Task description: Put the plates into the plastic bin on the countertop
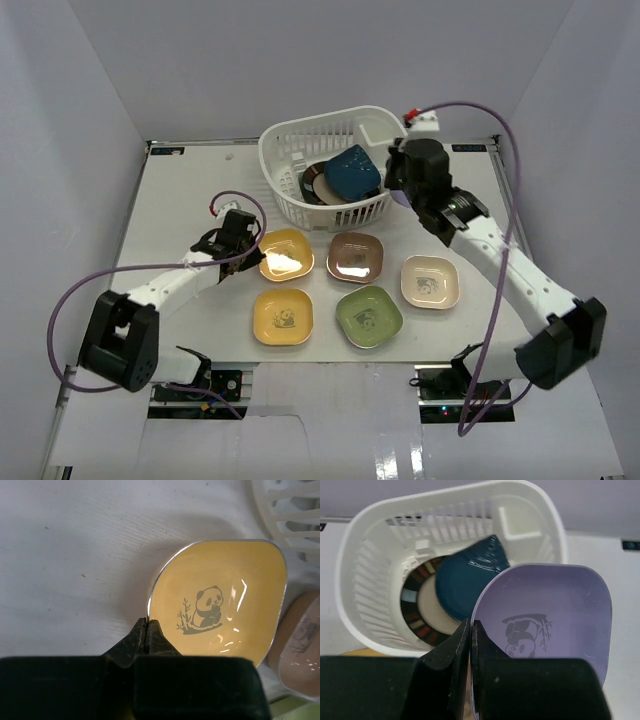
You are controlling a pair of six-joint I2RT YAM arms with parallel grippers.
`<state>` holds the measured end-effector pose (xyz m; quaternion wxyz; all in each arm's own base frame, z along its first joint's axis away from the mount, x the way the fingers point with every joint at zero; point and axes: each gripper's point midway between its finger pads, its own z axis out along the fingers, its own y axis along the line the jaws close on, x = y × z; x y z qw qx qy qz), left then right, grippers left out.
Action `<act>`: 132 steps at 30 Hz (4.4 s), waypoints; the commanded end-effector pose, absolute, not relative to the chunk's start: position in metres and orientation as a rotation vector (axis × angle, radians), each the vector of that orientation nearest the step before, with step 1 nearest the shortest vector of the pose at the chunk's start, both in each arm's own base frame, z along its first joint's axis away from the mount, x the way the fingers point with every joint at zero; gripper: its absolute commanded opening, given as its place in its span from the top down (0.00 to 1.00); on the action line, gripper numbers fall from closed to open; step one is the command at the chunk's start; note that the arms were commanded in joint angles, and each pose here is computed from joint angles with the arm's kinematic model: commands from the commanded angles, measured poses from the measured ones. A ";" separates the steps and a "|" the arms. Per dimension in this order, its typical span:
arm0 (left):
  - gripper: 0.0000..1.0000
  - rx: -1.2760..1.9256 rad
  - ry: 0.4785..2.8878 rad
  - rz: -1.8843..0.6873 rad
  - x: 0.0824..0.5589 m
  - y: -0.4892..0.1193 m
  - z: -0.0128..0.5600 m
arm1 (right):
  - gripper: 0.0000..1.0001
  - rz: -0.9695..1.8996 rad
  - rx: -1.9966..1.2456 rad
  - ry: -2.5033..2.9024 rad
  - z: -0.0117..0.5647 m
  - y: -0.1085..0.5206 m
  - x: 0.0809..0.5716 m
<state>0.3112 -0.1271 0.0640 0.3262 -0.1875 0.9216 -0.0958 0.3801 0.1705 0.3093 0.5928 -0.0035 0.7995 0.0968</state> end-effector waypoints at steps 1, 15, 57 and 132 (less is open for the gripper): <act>1.00 -0.497 2.235 -0.279 0.320 -0.115 0.126 | 0.92 0.216 -0.353 1.807 0.316 0.232 0.414; 1.00 -0.328 1.962 -0.540 0.313 -0.133 0.290 | 0.71 0.211 -0.684 1.944 0.245 0.329 0.494; 0.20 -0.066 1.930 -0.573 0.495 -0.295 0.331 | 0.37 0.347 -0.012 2.238 0.116 0.121 0.259; 1.00 -0.253 2.042 -0.728 0.427 -0.273 0.323 | 0.61 0.451 -0.024 2.154 0.130 0.120 0.233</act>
